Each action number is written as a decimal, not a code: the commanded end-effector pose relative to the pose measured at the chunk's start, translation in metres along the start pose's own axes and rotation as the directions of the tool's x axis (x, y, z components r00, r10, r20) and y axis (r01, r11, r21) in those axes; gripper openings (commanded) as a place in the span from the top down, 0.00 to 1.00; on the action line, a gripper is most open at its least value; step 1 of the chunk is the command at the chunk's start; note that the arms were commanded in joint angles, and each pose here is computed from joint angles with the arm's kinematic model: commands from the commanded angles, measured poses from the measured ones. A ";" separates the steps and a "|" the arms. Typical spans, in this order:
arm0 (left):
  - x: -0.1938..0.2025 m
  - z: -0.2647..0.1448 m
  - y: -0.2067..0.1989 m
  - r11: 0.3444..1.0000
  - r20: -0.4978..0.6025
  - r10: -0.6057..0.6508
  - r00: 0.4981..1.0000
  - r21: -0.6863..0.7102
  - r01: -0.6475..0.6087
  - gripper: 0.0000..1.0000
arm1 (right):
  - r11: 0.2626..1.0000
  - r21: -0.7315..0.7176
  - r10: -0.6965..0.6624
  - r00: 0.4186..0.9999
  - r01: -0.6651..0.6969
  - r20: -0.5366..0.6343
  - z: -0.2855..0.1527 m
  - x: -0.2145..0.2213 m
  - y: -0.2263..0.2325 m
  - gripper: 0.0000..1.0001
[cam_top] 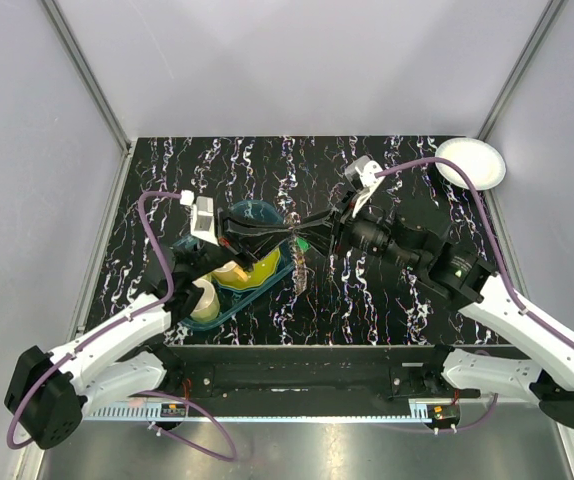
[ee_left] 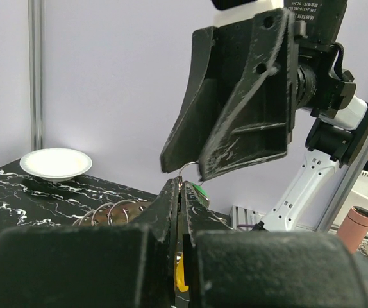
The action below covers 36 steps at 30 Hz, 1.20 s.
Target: Remove the keys from the keyring
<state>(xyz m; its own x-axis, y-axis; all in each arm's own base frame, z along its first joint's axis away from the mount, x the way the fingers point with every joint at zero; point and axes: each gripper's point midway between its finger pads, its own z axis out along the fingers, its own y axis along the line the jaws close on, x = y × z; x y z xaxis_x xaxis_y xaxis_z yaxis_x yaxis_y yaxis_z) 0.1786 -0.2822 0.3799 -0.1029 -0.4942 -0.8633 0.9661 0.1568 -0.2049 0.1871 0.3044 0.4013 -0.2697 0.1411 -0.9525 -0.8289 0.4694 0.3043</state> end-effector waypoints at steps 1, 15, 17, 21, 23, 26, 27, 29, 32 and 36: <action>-0.032 0.003 -0.014 0.994 0.091 0.099 0.991 0.036 -0.103 1.00 | 0.995 0.092 -0.044 0.999 0.041 0.025 -0.001 -0.013 -0.012 0.61; -0.034 0.005 -0.015 0.995 0.087 0.076 0.993 0.056 -0.081 1.00 | 0.993 0.110 -0.043 0.998 0.038 0.050 -0.005 -0.006 -0.017 1.00; -0.036 0.004 -0.017 0.995 0.101 0.062 0.993 0.070 -0.069 1.00 | 0.993 0.113 -0.036 0.998 0.031 0.044 -0.004 -0.003 -0.019 1.00; -0.041 0.003 -0.020 0.994 0.117 0.048 0.992 0.096 -0.059 1.00 | 0.993 0.114 -0.022 0.999 0.019 0.030 -0.003 0.005 -0.020 1.00; -0.042 0.002 -0.023 0.992 0.120 0.045 0.992 0.109 -0.058 1.00 | 0.993 0.115 -0.015 1.000 0.013 0.021 -0.003 0.009 -0.021 1.00; -0.044 0.001 -0.024 0.992 0.132 0.036 0.991 0.118 -0.052 1.00 | 0.993 0.114 -0.001 1.000 -0.001 0.021 -0.004 0.011 -0.020 1.00; -0.044 0.000 -0.024 0.992 0.135 0.031 0.990 0.119 -0.047 1.00 | 0.994 0.112 0.002 1.000 -0.004 0.023 -0.005 0.011 -0.020 1.00; -0.048 -0.001 -0.027 0.990 0.149 0.016 0.989 0.139 -0.037 1.00 | 0.994 0.104 0.023 0.999 -0.025 0.023 -0.004 0.011 -0.018 1.00; -0.052 -0.001 -0.030 0.986 0.168 -0.001 0.986 0.163 -0.027 1.00 | 0.995 0.084 0.055 0.998 -0.056 0.013 -0.001 0.015 -0.014 1.00; -0.058 -0.001 -0.035 0.981 0.196 -0.007 0.981 0.194 -0.031 1.00 | 0.994 0.068 0.087 0.996 -0.089 0.027 0.001 0.019 -0.012 1.00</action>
<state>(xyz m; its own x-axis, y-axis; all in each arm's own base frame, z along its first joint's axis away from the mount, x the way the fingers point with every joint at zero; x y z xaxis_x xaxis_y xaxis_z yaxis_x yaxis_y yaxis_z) 0.1791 -0.2774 0.3871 -0.1885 -0.5300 -0.8268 0.9632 0.0645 -0.2609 0.1934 0.3013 0.3861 -0.2999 0.1837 -0.9361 -0.7799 0.5178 0.3515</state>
